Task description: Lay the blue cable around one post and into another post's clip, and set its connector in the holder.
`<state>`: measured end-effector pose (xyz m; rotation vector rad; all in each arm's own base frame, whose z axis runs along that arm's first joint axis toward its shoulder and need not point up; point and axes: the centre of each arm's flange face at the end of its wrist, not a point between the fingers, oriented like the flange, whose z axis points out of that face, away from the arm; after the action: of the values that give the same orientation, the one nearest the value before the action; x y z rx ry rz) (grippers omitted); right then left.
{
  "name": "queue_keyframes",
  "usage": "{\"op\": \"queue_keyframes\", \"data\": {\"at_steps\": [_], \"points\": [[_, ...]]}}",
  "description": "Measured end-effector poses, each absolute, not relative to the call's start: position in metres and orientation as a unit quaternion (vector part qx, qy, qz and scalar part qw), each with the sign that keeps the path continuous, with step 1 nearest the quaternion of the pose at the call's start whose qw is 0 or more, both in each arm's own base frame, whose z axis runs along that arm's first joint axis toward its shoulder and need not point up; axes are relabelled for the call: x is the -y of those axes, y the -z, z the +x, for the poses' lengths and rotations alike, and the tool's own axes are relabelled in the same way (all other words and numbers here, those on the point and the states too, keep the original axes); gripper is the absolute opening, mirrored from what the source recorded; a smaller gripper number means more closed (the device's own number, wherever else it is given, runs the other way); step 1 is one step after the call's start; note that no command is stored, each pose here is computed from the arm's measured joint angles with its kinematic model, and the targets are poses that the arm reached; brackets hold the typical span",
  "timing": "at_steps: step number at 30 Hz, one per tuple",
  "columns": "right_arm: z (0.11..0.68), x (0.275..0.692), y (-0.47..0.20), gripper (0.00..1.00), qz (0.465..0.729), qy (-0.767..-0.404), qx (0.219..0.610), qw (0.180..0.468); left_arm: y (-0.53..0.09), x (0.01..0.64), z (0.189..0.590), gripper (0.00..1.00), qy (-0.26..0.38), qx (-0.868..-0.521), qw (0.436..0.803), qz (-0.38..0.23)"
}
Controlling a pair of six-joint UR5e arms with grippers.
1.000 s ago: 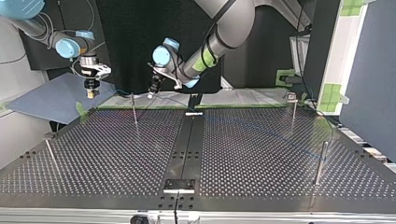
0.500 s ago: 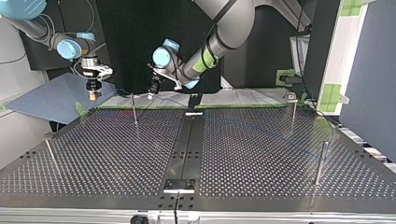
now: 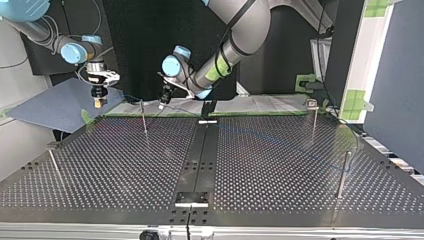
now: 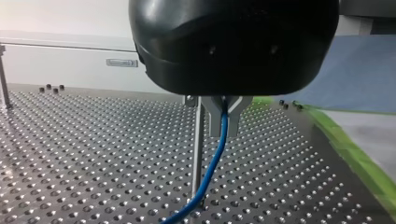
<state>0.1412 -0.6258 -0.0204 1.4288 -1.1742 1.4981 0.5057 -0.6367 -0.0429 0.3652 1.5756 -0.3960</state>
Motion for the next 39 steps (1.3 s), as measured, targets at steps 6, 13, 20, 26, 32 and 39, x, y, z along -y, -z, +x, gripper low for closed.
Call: {"op": "queue_keyframes", "data": {"at_steps": [6,13,20,26,32,39], "points": [[0.140,0.628,0.020,0.00,0.555,-0.584,0.458,0.375,0.040,0.635,0.512,0.01,0.181,-0.699,0.674,0.156],[0.139,0.635,0.028,0.00,0.556,-0.576,0.467,0.375,0.034,0.635,0.520,0.01,0.189,-0.696,0.677,0.150],[0.139,0.637,0.032,0.00,0.562,-0.569,0.471,0.372,0.031,0.633,0.526,0.01,0.191,-0.694,0.678,0.147],[0.140,0.640,0.031,0.00,0.564,-0.568,0.469,0.373,0.031,0.630,0.530,0.01,0.189,-0.695,0.679,0.146],[0.140,0.641,0.030,0.00,0.565,-0.568,0.468,0.374,0.033,0.629,0.529,0.01,0.187,-0.696,0.676,0.151],[0.143,0.641,0.030,0.00,0.566,-0.569,0.466,0.372,0.041,0.625,0.525,0.53,0.189,-0.699,0.670,0.162]]}}
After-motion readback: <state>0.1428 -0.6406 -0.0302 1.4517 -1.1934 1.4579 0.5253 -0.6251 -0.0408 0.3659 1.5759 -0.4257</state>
